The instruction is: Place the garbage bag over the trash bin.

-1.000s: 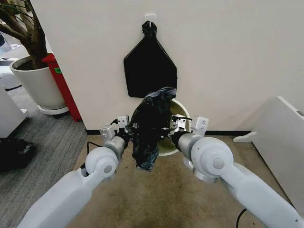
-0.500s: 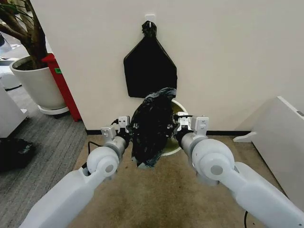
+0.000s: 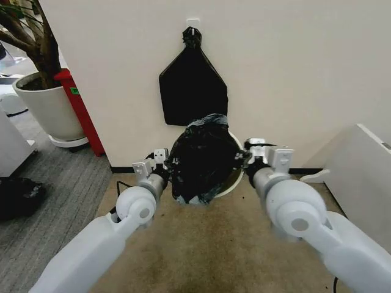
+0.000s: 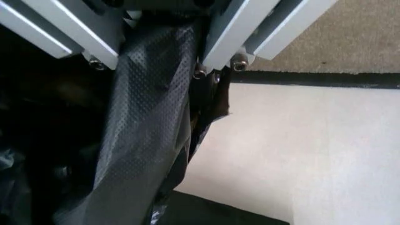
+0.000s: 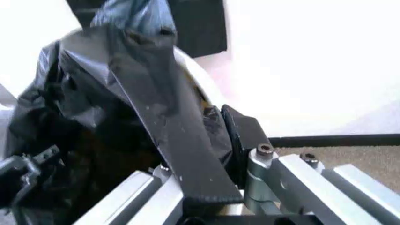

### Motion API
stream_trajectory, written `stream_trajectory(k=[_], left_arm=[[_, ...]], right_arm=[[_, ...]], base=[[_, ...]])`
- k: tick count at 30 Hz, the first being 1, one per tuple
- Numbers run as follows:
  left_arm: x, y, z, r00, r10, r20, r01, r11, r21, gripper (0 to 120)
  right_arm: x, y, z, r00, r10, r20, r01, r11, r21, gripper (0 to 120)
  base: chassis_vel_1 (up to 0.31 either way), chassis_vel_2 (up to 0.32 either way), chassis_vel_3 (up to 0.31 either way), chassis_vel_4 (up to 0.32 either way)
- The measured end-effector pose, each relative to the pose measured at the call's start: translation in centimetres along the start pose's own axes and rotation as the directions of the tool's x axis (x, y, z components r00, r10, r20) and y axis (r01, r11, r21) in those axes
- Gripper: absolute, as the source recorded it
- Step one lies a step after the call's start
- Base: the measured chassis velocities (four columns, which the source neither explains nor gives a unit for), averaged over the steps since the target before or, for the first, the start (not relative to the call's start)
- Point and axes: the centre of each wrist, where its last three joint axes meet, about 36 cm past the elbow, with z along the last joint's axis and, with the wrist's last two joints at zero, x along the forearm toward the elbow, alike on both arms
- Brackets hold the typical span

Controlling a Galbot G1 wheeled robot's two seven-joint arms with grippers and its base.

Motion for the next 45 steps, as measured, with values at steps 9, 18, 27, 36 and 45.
stream_trajectory(k=[9, 18, 27, 36, 45], left_arm=[[-0.3, -0.1, 0.1, 1.000, 0.004, -0.020, -0.004, 0.999, 0.033, 0], [0.1, 0.4, 0.1, 0.999, 0.039, -0.016, -0.038, 0.997, 0.067, 0], [0.9, 1.3, 0.0, 0.998, 0.064, 0.010, -0.065, 0.995, 0.077, 0], [1.4, 2.4, -0.2, 0.998, 0.055, 0.025, -0.057, 0.995, 0.086, 0], [1.4, 2.9, -0.3, 0.999, 0.047, 0.013, -0.048, 0.992, 0.116, 0]], right_arm=[[0.2, -2.3, -0.9, 0.999, -0.009, -0.040, 0.005, 0.995, -0.098, 0], [-2.1, -5.5, -3.0, 0.992, -0.032, -0.120, 0.003, 0.973, -0.231, 0], [-4.1, -7.9, -3.1, 0.967, -0.100, -0.234, 0.033, 0.961, -0.273, 0], [-3.5, -8.4, -2.9, 0.952, -0.152, -0.266, 0.066, 0.950, -0.305, 0], [-1.8, -8.0, -4.9, 0.972, -0.142, -0.190, 0.052, 0.909, -0.414, 4]], base=[[0.000, 0.000, 0.000, 0.000], [0.000, 0.000, 0.000, 0.000], [0.000, 0.000, 0.000, 0.000], [0.000, 0.000, 0.000, 0.000], [0.000, 0.000, 0.000, 0.000]])
